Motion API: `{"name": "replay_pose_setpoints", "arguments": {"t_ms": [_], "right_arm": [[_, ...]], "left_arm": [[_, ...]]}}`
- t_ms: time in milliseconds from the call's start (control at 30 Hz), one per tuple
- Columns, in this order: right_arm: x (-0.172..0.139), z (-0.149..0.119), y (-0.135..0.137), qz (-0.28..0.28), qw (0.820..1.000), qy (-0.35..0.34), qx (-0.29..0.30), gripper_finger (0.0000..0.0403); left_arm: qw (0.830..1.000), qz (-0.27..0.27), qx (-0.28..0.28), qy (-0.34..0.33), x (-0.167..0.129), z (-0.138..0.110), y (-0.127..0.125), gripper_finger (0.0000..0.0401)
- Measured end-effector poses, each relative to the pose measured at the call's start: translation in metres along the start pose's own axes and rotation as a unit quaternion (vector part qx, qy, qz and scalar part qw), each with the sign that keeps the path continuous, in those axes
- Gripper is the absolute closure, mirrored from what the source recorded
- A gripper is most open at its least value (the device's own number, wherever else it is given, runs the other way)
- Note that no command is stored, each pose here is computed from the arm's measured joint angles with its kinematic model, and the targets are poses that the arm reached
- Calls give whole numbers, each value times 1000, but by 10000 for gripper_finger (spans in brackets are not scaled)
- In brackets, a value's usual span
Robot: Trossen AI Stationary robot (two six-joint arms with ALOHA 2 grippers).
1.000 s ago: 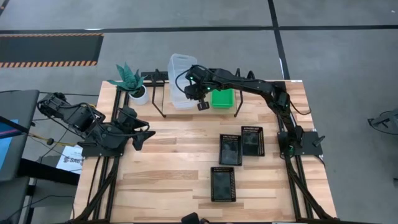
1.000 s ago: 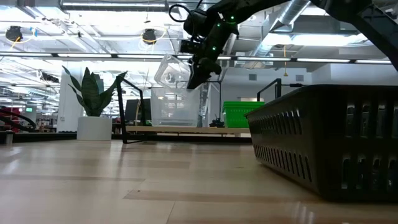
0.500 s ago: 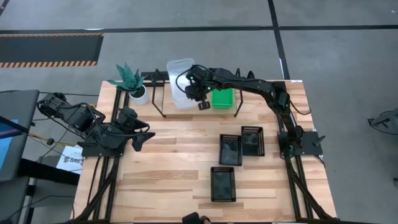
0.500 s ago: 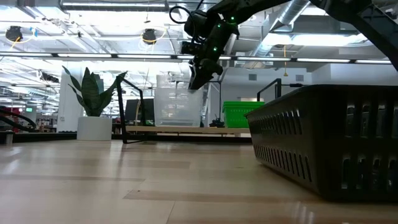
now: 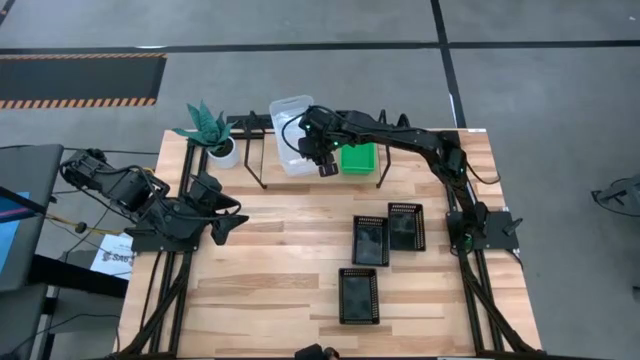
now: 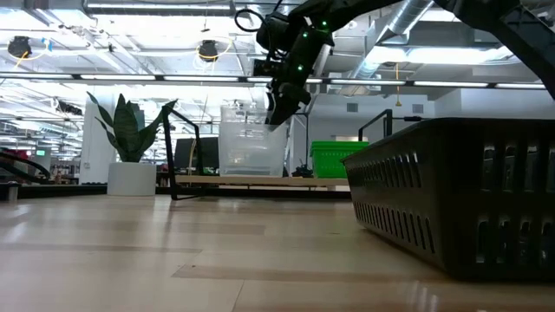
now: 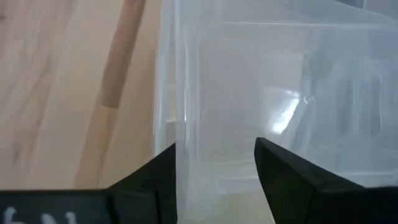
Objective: Stack baskets on shelf by color
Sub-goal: Stack the transparent bin on top of the stacked transparent bins on the shelf
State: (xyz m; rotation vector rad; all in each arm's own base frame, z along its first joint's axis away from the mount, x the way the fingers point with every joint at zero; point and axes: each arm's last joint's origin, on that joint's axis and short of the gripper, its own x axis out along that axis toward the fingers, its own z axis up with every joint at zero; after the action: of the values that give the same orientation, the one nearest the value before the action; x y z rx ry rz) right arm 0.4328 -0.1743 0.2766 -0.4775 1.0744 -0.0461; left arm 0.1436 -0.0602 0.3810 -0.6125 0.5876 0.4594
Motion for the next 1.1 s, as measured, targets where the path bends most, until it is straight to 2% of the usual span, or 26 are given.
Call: {"name": "replay_pose_setpoints", "arguments": {"t_ms": [333, 567, 700, 800, 1000, 1100], "right_arm": [[-29, 18, 2, 0, 1000, -16, -10, 193], [-49, 26, -3, -6, 999, -32, 25, 197], [-48, 17, -8, -27, 995, 2, 101, 197], [-47, 1, -17, -41, 985, 50, 158, 197], [-48, -27, -29, -25, 967, 116, 225, 197], [-43, -34, -33, -19, 964, 131, 230, 197]], "left_arm": [[1000, 4, 7, 5, 0, -1, 1, 118], [1000, 5, 7, 5, 0, -1, 1, 118], [1000, 3, 7, 9, 0, -1, 1, 118], [1000, 3, 7, 10, 0, -1, 1, 118], [1000, 4, 8, 10, 0, -1, 1, 118], [1000, 7, 9, 7, 0, -1, 2, 118]]}}
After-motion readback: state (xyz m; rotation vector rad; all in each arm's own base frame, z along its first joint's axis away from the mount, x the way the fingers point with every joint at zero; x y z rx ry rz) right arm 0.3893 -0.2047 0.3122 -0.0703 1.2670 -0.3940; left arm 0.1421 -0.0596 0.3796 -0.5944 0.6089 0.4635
